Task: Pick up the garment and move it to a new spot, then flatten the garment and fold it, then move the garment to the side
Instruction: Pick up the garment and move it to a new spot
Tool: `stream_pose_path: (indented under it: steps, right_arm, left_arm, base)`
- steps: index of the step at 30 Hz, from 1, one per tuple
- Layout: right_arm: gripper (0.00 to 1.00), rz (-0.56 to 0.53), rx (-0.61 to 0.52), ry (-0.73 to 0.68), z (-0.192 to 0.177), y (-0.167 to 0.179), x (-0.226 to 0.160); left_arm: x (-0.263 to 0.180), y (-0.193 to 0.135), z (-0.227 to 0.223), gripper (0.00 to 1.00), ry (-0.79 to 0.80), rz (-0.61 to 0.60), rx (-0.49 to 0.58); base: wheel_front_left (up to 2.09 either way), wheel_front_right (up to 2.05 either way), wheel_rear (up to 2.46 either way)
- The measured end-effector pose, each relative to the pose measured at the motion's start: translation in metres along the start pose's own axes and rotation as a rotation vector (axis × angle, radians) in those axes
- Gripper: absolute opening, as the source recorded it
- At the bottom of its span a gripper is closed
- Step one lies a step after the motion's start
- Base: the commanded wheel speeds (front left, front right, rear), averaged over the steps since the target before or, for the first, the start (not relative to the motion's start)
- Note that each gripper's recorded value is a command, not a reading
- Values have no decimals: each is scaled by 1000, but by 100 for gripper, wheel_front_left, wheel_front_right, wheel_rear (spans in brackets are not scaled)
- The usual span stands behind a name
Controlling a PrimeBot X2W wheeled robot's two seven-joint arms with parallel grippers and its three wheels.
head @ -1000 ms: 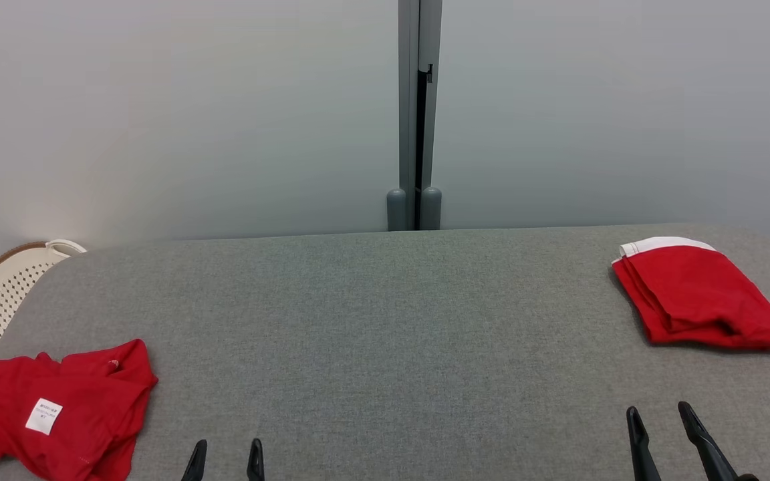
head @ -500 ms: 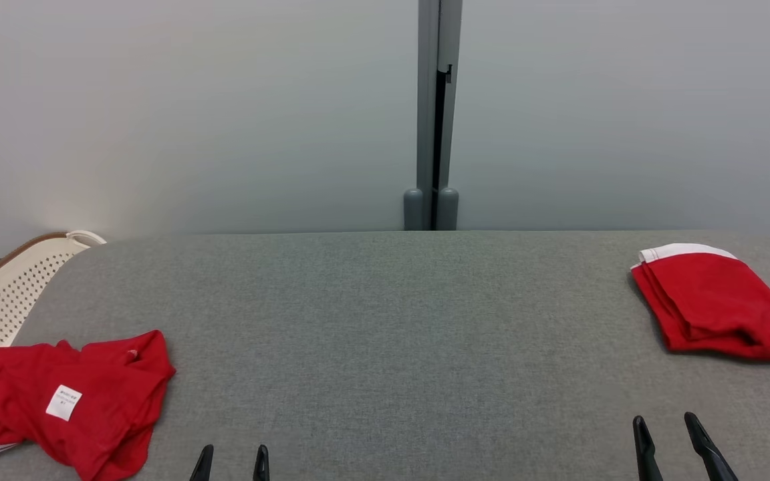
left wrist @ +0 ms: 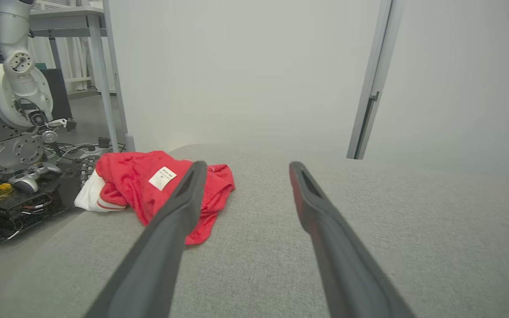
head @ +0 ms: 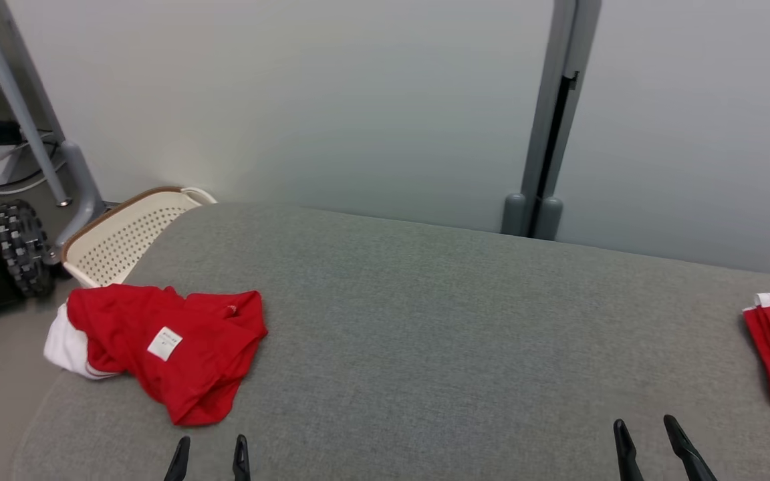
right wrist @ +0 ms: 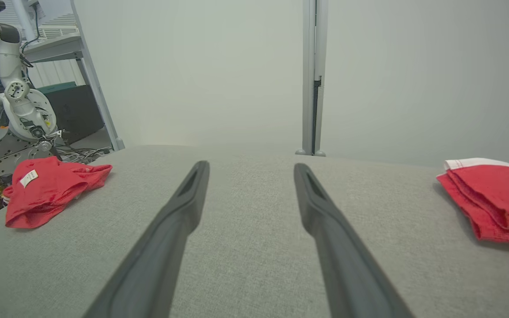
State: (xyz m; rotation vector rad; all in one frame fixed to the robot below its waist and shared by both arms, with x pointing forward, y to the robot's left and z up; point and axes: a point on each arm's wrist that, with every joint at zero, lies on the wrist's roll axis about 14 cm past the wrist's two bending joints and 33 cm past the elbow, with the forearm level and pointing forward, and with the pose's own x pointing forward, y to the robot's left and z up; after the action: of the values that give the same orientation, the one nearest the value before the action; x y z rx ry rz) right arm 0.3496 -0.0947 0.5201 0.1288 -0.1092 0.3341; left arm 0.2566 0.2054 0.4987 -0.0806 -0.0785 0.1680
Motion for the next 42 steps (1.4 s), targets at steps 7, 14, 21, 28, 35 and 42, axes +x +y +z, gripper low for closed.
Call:
stream_pose_path:
  steps: [7, 14, 21, 28, 35, 42]
  right_arm:
    - [100, 116, 19, 27, -10, 35, 16]
    - [100, 179, 28, 45, -16, 53, 24]
    - [100, 231, 17, 67, -24, 68, 30]
    - [100, 268, -36, 97, -35, 75, 31]
    - [100, 229, -100, 122, -54, 37, 59]
    - [100, 198, -164, 165, -83, -6, 85]
  left_arm:
    - [-15, 32, 1, 100, 1, 123, 19]
    - [-28, 56, 2, 100, 2, 217, 28]
    - [-39, 71, 2, 100, 5, 282, 35]
    - [-43, 81, -2, 100, 28, 321, 42]
    - [31, 78, 19, 100, -19, 240, 99]
    - [124, 106, 16, 100, 59, 180, 150]
  base:
    - [0, 0, 0]
    - [0, 0, 0]
    - [0, 0, 0]
    - [0, 0, 0]
    - [0, 0, 0]
    - [0, 0, 0]
